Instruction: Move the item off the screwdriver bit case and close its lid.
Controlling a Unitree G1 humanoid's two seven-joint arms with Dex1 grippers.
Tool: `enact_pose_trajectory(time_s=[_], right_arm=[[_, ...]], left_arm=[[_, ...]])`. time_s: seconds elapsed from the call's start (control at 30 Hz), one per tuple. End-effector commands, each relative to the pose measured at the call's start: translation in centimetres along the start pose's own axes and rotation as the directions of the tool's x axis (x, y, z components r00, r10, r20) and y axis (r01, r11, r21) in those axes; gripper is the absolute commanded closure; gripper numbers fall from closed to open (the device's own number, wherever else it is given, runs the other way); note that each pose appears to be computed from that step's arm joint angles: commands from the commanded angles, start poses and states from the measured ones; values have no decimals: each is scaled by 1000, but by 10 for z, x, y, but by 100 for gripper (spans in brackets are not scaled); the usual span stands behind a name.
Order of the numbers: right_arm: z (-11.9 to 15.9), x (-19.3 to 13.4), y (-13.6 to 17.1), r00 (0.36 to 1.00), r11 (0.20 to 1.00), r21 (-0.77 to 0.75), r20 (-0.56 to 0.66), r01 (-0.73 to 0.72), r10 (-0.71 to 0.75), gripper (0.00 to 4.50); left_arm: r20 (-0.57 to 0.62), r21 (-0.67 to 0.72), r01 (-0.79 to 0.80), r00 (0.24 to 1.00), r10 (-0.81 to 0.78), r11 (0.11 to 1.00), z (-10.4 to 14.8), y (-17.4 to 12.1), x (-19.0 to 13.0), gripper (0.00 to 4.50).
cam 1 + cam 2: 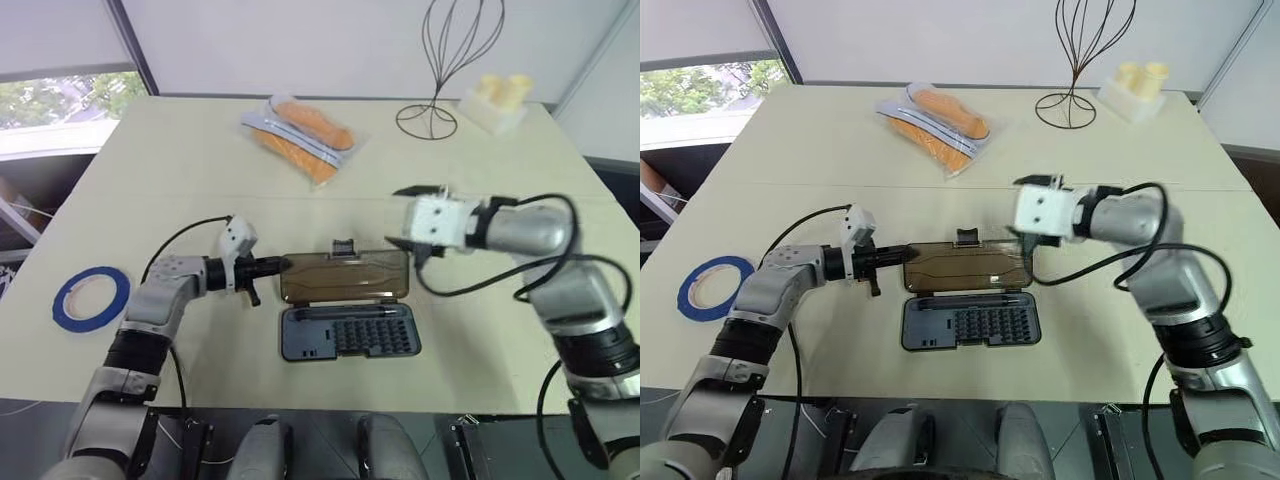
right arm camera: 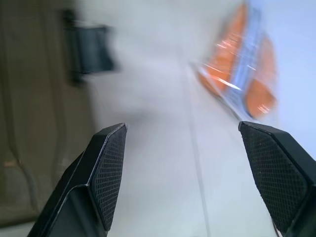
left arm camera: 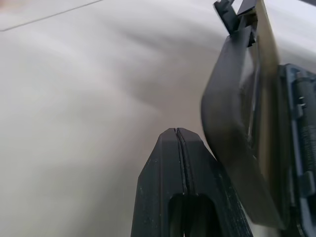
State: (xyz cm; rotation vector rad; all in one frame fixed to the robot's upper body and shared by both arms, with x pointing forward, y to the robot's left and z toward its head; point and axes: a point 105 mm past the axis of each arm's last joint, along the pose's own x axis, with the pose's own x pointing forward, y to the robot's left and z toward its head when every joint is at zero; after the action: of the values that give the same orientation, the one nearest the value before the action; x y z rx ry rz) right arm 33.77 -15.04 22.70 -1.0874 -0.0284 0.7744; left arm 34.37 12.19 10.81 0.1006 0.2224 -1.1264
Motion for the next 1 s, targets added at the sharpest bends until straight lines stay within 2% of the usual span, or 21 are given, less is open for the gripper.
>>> enact_pose_trajectory(time_s=[0.03,0.17,0.3,0.57,0.8,0.9,1.0], right_arm=[[9,-24,-30,995,993,70,21,95,-96,75],[9,-40,-55,982,966,181,20,182,-189,75],[9,-43,-62,975,950,231,22,210,-221,75],[6,-35,-51,979,949,249,20,193,-204,75],[5,-31,-46,982,950,260,21,175,-187,75],[3,-27,-37,987,948,280,22,148,-160,75],[-2,-20,-15,996,948,308,20,81,-92,75]], left_arm=[[27,45,49,998,-50,998,12,-5,3,450],[5,70,130,991,-131,989,13,-17,0,450],[-9,91,212,977,-212,973,16,-30,-4,450],[-65,103,361,932,-356,927,14,-59,-8,450],[-114,92,415,907,-404,905,4,-69,-4,450],[-142,74,432,897,-420,899,-10,-74,3,450],[-168,54,433,892,-419,900,-26,-74,12,450]])
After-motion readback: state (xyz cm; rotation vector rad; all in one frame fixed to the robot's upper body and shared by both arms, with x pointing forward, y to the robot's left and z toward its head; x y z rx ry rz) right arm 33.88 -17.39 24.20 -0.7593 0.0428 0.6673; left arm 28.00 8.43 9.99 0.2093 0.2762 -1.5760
